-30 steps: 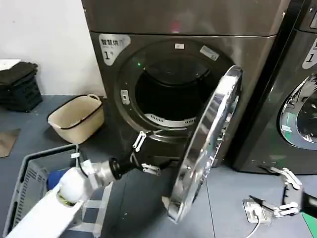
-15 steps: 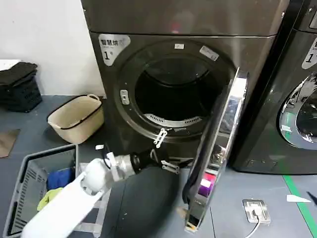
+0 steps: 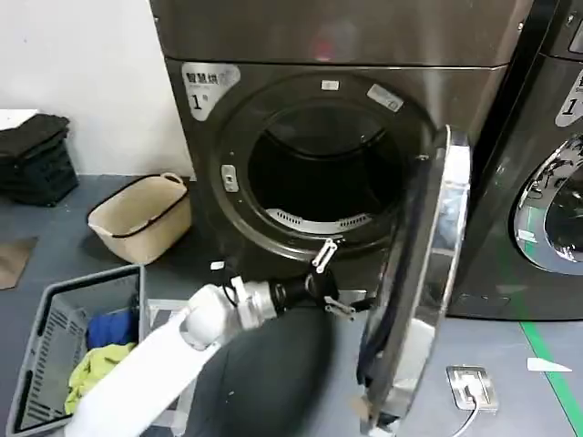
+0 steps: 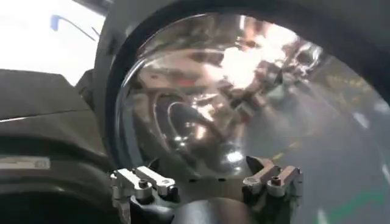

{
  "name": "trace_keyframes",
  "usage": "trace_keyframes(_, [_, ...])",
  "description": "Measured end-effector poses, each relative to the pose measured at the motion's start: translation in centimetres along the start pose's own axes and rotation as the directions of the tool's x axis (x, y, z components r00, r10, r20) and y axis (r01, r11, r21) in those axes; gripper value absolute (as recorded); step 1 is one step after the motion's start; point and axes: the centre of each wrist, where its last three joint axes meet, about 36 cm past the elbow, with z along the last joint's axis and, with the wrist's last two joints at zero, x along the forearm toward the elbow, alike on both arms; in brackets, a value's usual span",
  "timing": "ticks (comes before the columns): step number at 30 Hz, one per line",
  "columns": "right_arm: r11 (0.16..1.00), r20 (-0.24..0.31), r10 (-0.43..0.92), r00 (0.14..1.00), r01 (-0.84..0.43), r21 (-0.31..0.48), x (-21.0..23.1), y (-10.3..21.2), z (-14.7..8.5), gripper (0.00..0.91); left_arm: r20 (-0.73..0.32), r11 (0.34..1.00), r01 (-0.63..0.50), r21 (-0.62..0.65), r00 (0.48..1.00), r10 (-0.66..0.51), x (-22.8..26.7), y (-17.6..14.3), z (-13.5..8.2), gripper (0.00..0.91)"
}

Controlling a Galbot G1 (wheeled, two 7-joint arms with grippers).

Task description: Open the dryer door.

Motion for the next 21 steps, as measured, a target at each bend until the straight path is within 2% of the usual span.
trace_keyframes(3, [0.991,-0.084,0.134,0.987,-0.131,0.042,2.2,-1.1,1.0,0.907,0.007,1.0,-0.005,0.006,1.0,0.005,-0.9,-0.1,0.2,0.907])
trace_keyframes(6, [0.958,-0.18,0.28,0.943,-0.261,0.122,4.6,-2.0,1.9,0.907,0.014,1.0,-0.011,0.005,1.0,0.011,-1.6,-0.2,0.4,0.907])
trace_keyframes(8, [0.929,-0.223,0.36,0.906,-0.327,0.174,6.0,-2.4,2.2,0.907,0.017,1.0,-0.015,0.005,1.0,0.015,-2.2,-0.3,0.5,0.907])
trace_keyframes(14, [0.832,-0.317,0.547,0.775,-0.459,0.313,9.8,-2.7,3.2,0.907,0.024,1.0,-0.011,0.001,1.0,0.011,-3.7,-0.5,0.9,0.907])
trace_keyframes(21, [0.743,-0.365,0.667,0.649,-0.544,0.391,13.2,-3.0,3.9,0.907,0.044,1.0,-0.01,0.001,0.999,0.01,-5.9,-0.6,1.0,0.907])
